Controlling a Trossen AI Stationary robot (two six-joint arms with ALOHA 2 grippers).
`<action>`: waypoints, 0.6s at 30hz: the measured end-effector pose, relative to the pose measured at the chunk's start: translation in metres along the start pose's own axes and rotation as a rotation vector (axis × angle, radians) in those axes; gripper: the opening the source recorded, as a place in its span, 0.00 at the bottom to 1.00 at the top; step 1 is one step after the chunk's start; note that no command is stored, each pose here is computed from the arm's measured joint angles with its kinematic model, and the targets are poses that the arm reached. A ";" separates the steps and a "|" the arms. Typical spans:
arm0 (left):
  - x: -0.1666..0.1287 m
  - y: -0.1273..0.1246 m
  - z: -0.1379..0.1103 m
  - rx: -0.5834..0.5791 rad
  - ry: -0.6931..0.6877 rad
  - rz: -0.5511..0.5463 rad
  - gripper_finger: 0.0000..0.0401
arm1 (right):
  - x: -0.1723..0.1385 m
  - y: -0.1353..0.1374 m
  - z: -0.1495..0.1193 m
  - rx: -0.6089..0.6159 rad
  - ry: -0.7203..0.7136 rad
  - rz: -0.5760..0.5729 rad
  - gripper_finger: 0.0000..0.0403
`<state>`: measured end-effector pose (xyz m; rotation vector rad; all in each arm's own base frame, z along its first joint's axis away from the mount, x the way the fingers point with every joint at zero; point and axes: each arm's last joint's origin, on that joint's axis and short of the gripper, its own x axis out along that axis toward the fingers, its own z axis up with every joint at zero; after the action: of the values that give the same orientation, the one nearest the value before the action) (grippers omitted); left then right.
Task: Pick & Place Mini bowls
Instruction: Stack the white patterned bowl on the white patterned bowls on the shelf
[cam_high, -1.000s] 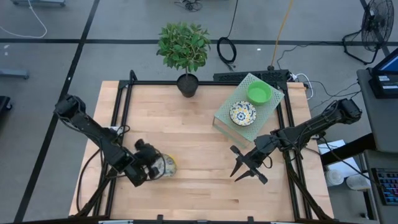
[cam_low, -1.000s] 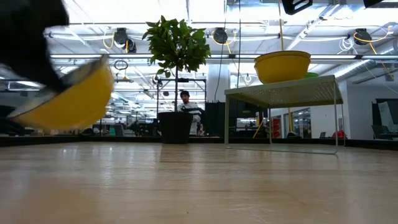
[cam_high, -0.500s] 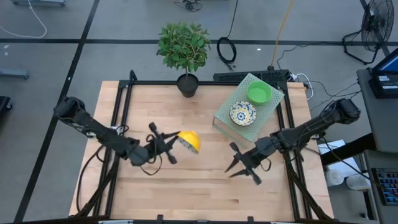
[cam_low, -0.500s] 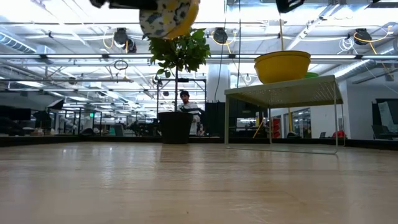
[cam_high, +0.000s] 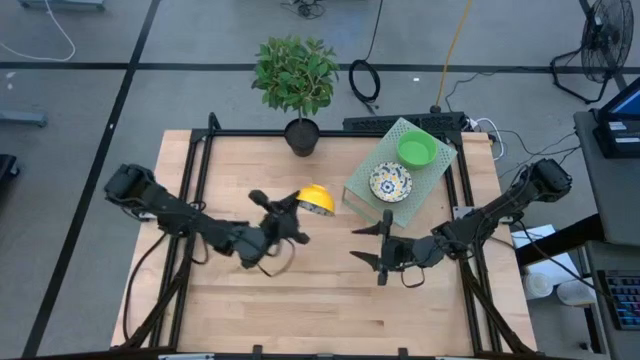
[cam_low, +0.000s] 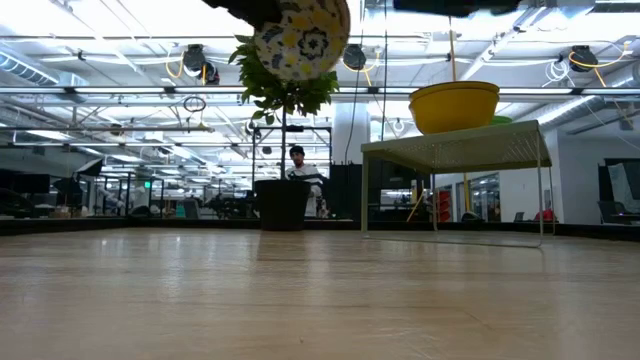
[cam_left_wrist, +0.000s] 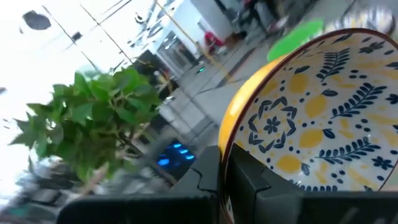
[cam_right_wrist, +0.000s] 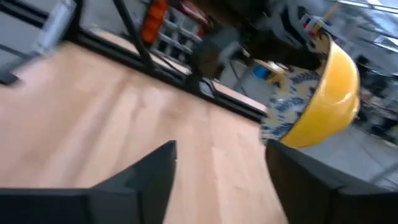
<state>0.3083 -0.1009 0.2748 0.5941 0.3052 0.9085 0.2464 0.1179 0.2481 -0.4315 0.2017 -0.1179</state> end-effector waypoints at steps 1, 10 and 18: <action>0.001 -0.006 0.003 0.042 0.016 0.019 0.02 | 0.002 0.000 -0.002 -0.012 0.010 -0.020 0.63; 0.013 -0.050 0.030 0.277 0.138 0.141 0.02 | 0.015 -0.013 0.000 0.039 -0.019 -0.182 0.77; 0.018 -0.066 0.040 0.319 0.123 0.122 0.02 | 0.024 -0.027 -0.007 0.144 0.007 -0.235 0.70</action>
<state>0.3810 -0.1315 0.2678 0.8590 0.5356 1.0242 0.2659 0.0869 0.2495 -0.3105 0.1474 -0.3618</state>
